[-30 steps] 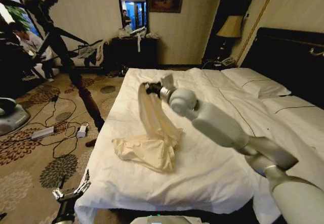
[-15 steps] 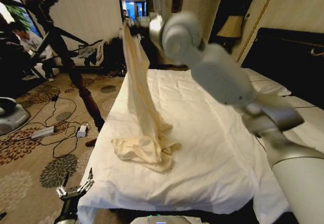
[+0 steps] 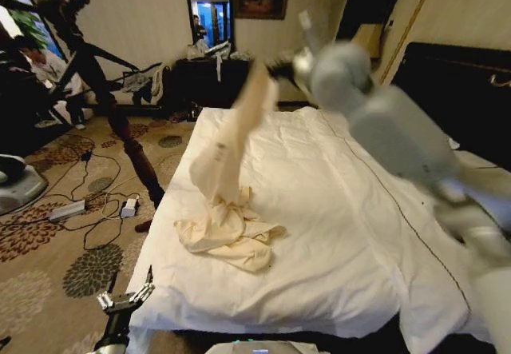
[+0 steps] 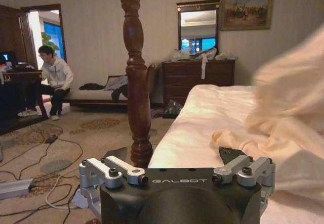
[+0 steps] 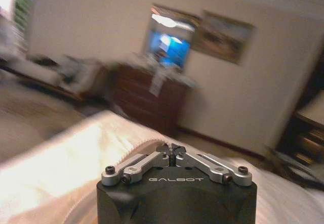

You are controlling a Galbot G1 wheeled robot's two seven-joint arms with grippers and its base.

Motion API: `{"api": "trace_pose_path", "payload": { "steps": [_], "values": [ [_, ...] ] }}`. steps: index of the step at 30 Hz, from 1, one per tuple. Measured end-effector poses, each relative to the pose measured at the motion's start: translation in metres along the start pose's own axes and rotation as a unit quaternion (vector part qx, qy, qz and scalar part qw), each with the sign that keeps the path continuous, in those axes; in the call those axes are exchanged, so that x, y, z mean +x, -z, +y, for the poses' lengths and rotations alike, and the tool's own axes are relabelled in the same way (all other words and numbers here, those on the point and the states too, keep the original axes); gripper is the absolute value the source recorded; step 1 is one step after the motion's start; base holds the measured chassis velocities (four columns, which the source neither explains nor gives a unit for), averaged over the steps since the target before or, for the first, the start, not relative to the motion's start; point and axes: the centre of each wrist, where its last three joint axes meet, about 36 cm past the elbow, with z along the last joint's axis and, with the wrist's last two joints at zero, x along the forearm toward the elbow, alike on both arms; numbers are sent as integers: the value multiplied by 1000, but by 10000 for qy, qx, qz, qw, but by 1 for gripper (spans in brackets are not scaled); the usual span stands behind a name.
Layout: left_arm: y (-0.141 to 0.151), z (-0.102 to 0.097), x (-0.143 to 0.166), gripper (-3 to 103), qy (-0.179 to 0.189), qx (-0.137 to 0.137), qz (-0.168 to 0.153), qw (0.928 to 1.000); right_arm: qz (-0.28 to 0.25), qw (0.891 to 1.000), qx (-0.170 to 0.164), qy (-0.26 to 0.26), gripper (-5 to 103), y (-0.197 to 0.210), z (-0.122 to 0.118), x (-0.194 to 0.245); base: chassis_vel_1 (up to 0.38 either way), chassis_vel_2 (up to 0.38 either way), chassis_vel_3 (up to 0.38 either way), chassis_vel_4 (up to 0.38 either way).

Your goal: Pick up the clothes from the bed and hang them on the clothes hanger.

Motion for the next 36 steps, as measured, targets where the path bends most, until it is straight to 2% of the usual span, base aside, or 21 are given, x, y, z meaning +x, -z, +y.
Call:
{"api": "trace_pose_path", "payload": {
  "steps": [4, 5, 8, 9, 12, 13, 14, 15, 16, 19, 22, 24, 26, 27, 29, 30, 31, 32, 34, 35, 36],
  "values": [
    [-1, -7, -5, 100, -92, 9, 24, 10000, 591, 9949, 316, -755, 0, -58, -76, 35, 0, 0, 0, 0],
    [-1, -7, -5, 100, -92, 9, 24, 10000, 591, 9949, 316, -755, 0, -58, -76, 35, 0, 0, 0, 0],
    [0, -10, -7, 100, -121, 6, 18, 9999, 1071, 9846, 812, -1116, 0, -95, -102, 64, 0, 0, 0, 0],
    [0, -10, -7, 100, -121, 6, 18, 9999, 1071, 9846, 812, -1116, 0, -95, -102, 64, 0, 0, 0, 0],
    [1, -10, -2, 100, -72, -48, 36, 10000, 1521, 9748, 1007, -1282, 0, -146, -110, 61, 0, 0, 0, 0],
    [1, -9, 3, 100, -37, -73, 53, 10000, 1703, 9729, 994, -1208, -3, -166, -106, 54, 0, 0, 0, 0],
    [1, -9, 3, 100, -37, -73, 53, 10000, 1703, 9729, 994, -1208, -3, -166, -106, 54, 0, 0, 0, 0],
    [2, -7, 6, 100, -21, -92, 56, 9999, 1912, 9708, 991, -1054, 2, -187, -97, 48, 0, 0, 0, 0],
    [2, -6, 8, 100, -4, -111, 59, 9999, 2078, 9683, 1028, -934, 2, -203, -89, 46, 0, 0, 0, 0],
    [4, -2, 12, 100, 47, -152, 58, 9999, 2470, 9560, 1433, -678, 18, -248, -70, 45, 0, 0, 0, 0],
    [4, 0, 14, 100, 86, -167, 54, 9998, 2598, 9501, 1602, -648, 24, -267, -66, 44, 0, 0, 0, 0],
    [5, 2, 16, 100, 108, -184, 56, 9998, 2642, 9485, 1601, -706, 34, -274, -68, 44, 0, 0, 0, 0],
    [3, 3, 16, 100, 120, -193, 74, 9997, 2656, 9489, 1532, -750, 45, -274, -74, 48, 0, 0, 0, 0],
    [3, 3, 16, 100, 120, -193, 74, 9997, 2656, 9489, 1532, -750, 45, -274, -74, 48, 0, 0, 0, 0],
    [2, 3, 16, 100, 127, -199, 76, 9997, 2571, 9542, 1398, -614, 56, -268, -70, 62, 0, 0, 0, 0],
    [2, 3, 16, 100, 135, -199, 78, 9997, 2489, 9589, 1289, -434, 56, -264, -61, 69, 0, 0, 0, 0],
    [2, 2, 17, 100, 156, -198, 82, 9996, 2378, 9642, 1162, -171, 61, -260, -47, 77, 0, 0, 0, 0],
    [2, 2, 17, 100, 156, -198, 82, 9996, 2378, 9642, 1162, -171, 61, -260, -47, 77, 0, 0, 0, 0],
    [1, 2, 19, 100, 203, -203, 93, 9995, 2037, 9737, 897, 490, 73, -253, -5, 94, 0, 0, 0, 0],
    [0, 2, 20, 100, 214, -214, 103, 9995, 1827, 9770, 766, 793, 73, -251, 17, 102, 0, 0, 0, 0],
    [0, 2, 20, 100, 216, -236, 109, 9994, 1630, 9788, 610, 1085, 78, -249, 41, 111, 0, 0, 0, 0]
  ]
}}
